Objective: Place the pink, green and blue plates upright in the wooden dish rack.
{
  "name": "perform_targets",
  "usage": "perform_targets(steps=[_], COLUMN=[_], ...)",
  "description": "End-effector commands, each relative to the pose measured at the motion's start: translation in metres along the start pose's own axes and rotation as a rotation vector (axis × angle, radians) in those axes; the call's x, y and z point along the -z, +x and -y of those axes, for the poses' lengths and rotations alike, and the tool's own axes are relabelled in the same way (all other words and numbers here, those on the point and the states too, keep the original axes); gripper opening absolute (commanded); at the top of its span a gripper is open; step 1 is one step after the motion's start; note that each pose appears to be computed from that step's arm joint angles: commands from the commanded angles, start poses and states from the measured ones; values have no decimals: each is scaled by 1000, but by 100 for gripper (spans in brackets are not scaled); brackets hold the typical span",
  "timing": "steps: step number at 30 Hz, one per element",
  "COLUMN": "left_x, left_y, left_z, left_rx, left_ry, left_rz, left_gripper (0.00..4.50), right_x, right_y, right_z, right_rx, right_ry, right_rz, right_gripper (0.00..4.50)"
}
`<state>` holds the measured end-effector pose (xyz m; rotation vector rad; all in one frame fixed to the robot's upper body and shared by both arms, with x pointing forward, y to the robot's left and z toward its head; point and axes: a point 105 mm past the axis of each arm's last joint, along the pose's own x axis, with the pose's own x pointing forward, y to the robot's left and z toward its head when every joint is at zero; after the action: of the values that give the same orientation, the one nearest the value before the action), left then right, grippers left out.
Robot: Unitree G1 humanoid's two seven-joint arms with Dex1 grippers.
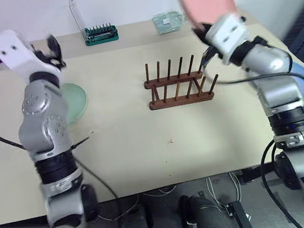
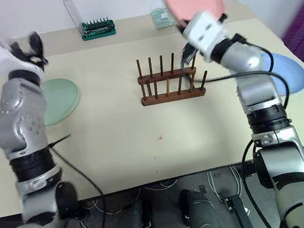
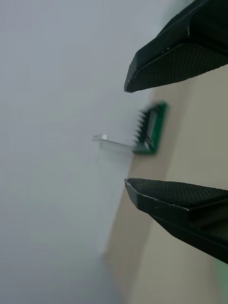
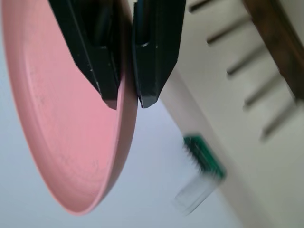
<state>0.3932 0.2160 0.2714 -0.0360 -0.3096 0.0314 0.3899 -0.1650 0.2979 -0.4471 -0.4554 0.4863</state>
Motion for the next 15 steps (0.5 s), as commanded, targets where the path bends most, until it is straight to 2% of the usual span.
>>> perform_targets(steps=[1, 4, 8, 15], left_x=[27, 56, 78, 95], left_y=[-13, -40, -73, -89], left_z=[33, 51, 70, 76], left_rx=[269, 479, 678, 736], left_ry=[74, 132, 107, 70], left_rz=[-64, -151, -230, -293], left_gripper=[292, 292, 292, 292], right_x=[-36, -39, -29, -15], right_y=[-12, -22, -30, -39], right_z=[12, 16, 16, 20], right_rx=[-33, -49, -41, -17], right_ry=[336, 550, 691, 896], right_rz=[127, 141, 111, 89], right_gripper=[0, 0, 0, 0])
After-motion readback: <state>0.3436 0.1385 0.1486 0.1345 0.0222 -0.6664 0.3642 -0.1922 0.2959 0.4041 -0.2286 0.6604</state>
